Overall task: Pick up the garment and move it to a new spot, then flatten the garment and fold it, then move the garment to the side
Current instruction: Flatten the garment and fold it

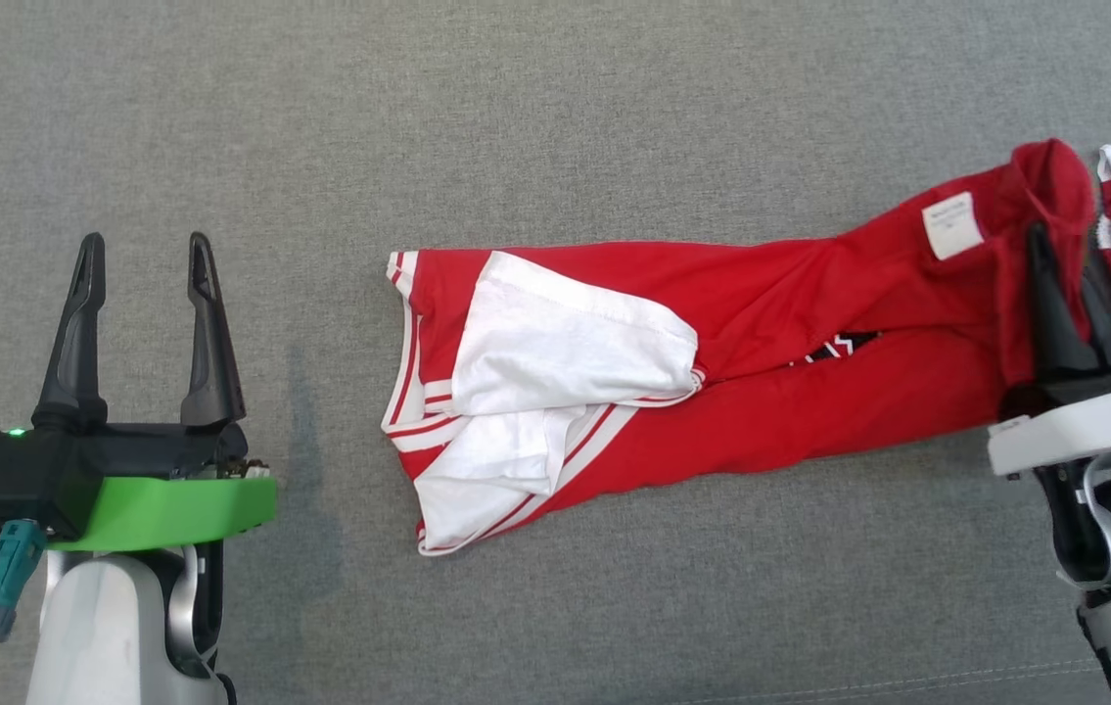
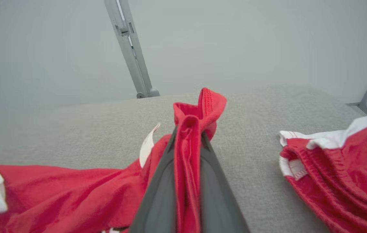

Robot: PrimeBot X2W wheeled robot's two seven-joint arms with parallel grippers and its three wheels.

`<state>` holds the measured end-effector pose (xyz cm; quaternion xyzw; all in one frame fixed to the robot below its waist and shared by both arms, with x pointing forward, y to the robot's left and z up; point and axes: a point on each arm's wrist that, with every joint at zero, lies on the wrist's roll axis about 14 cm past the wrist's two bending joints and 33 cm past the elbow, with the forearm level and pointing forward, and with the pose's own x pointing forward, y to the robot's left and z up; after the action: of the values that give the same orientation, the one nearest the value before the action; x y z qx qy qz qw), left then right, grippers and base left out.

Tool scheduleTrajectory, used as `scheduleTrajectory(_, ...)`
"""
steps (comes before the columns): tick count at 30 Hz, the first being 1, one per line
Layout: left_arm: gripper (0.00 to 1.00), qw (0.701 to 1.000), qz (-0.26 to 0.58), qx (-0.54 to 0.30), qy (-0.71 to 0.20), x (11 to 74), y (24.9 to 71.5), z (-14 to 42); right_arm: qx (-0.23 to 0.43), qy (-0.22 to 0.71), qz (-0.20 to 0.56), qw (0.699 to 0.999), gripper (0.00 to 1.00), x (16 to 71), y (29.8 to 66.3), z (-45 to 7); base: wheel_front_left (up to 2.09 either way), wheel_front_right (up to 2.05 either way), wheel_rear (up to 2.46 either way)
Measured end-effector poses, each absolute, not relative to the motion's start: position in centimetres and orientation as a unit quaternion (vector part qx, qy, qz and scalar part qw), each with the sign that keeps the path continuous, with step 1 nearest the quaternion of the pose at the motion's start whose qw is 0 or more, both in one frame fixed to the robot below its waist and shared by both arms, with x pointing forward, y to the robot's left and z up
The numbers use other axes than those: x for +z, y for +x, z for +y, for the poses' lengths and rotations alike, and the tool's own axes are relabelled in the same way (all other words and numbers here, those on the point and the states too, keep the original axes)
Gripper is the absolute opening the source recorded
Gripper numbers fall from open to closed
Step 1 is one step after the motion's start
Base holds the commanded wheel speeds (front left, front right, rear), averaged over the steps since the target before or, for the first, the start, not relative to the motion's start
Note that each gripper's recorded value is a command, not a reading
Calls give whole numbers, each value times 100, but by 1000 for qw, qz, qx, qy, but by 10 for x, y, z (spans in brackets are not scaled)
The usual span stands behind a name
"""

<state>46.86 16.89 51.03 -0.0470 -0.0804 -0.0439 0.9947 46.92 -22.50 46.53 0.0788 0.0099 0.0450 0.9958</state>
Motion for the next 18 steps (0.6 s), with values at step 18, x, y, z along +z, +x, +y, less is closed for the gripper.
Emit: scheduleTrajectory(18, 100, 995, -82, -38, -45, 517, 457, 175, 351, 187, -11, 917, 0, 527, 447, 31, 0, 0, 0)
